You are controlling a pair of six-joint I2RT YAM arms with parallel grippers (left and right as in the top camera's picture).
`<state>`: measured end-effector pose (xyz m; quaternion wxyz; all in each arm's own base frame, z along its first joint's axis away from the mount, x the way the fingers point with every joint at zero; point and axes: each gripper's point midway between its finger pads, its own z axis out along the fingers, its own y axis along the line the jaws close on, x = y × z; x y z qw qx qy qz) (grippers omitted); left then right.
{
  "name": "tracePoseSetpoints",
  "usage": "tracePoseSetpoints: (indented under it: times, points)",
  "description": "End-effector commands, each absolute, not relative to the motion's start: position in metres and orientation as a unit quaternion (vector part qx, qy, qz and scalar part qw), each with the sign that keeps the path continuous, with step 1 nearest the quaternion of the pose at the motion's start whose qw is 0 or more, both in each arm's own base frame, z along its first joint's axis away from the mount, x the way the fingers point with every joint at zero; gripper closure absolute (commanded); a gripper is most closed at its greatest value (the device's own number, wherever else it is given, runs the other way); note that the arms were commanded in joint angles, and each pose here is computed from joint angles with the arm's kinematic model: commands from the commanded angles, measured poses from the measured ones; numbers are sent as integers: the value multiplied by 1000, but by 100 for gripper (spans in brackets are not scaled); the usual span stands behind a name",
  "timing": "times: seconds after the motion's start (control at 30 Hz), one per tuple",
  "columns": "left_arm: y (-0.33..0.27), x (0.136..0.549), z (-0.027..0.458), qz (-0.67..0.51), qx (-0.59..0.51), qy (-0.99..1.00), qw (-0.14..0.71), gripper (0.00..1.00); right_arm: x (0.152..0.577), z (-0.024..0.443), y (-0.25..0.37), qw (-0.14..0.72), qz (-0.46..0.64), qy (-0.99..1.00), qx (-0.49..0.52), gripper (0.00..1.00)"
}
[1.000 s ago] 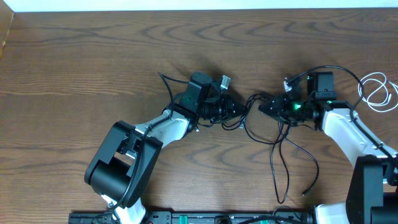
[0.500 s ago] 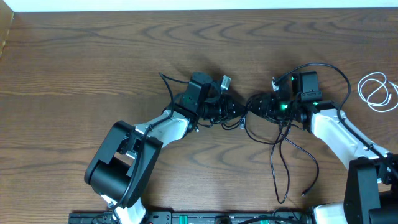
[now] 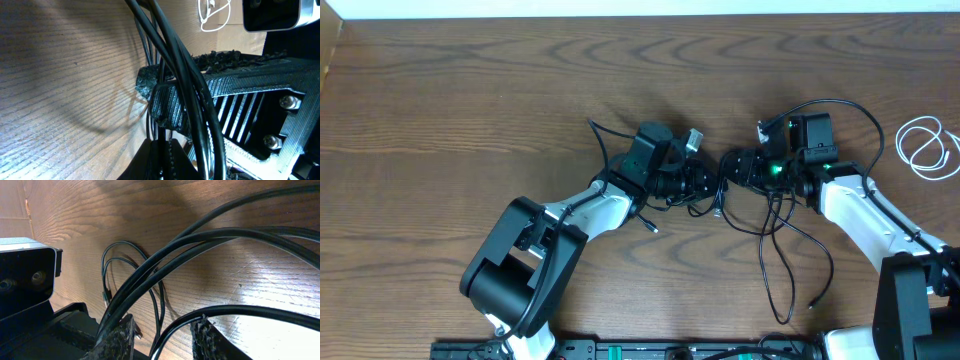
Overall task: Untangle cables
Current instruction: 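Hold the black cables with both grippers close together at center, then pull both grippers apart to spread the black cable loops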
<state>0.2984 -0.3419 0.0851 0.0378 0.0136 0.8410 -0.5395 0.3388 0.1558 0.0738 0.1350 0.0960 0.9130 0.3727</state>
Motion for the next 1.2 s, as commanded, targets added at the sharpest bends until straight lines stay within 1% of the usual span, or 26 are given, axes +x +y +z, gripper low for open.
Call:
tracePoseSetpoints:
  times: [0.0, 0.1, 0.13, 0.17, 0.23, 0.27, 0.3, 0.33, 0.4, 0.43, 0.6, 0.63, 0.7, 0.87, 1.03, 1.07, 1.13, 1.17]
  points:
    - [-344, 296, 87, -546, 20, 837, 30, 92, 336, 73, 160, 128, 379, 912, 94, 68]
    - [-344, 296, 87, -546, 20, 837, 31, 92, 337, 71, 158, 130, 372, 914, 97, 73]
    - [-344, 296, 87, -546, 20, 837, 31, 91, 337, 71, 157, 130, 369, 915, 99, 78]
    - [-344, 296, 87, -546, 20, 837, 31, 91, 337, 71, 157, 131, 369, 915, 99, 80]
    - [-344, 296, 87, -546, 20, 837, 31, 83, 337, 71, 157, 130, 369, 915, 99, 89]
    - [-344, 296, 87, -546, 20, 837, 31, 78, 337, 71, 157, 131, 369, 915, 99, 96]
    - [-344, 296, 87, -546, 20, 837, 31, 73, 337, 71, 157, 130, 368, 915, 99, 99]
    - [-344, 296, 87, -546, 20, 837, 31, 68, 337, 70, 156, 130, 367, 916, 100, 99]
    - [-344, 296, 87, -545, 21, 837, 32, 64, 337, 69, 155, 132, 362, 917, 102, 99]
    - [-344, 296, 87, -545, 21, 837, 32, 59, 337, 68, 154, 132, 359, 918, 103, 99]
    - [-344, 297, 87, -544, 38, 837, 44, 44, 336, 67, 153, 130, 355, 920, 105, 99]
    - [-344, 297, 87, -544, 41, 837, 47, 40, 336, 67, 153, 130, 355, 920, 105, 99]
    - [-344, 297, 87, -544, 42, 837, 47, 37, 336, 67, 153, 129, 355, 920, 105, 99]
    - [-340, 301, 87, -543, 37, 837, 51, 37, 335, 63, 149, 131, 343, 925, 103, 99]
    - [-323, 318, 86, -540, 13, 839, 62, 37, 332, 60, 146, 123, 333, 928, 109, 99]
    - [-319, 321, 84, -537, 11, 841, 65, 40, 331, 60, 146, 121, 333, 929, 109, 99]
    - [-310, 326, 81, -529, 20, 845, 80, 54, 330, 61, 146, 117, 331, 930, 111, 99]
    - [-305, 328, 77, -521, 23, 849, 86, 56, 329, 62, 146, 114, 330, 930, 111, 99]
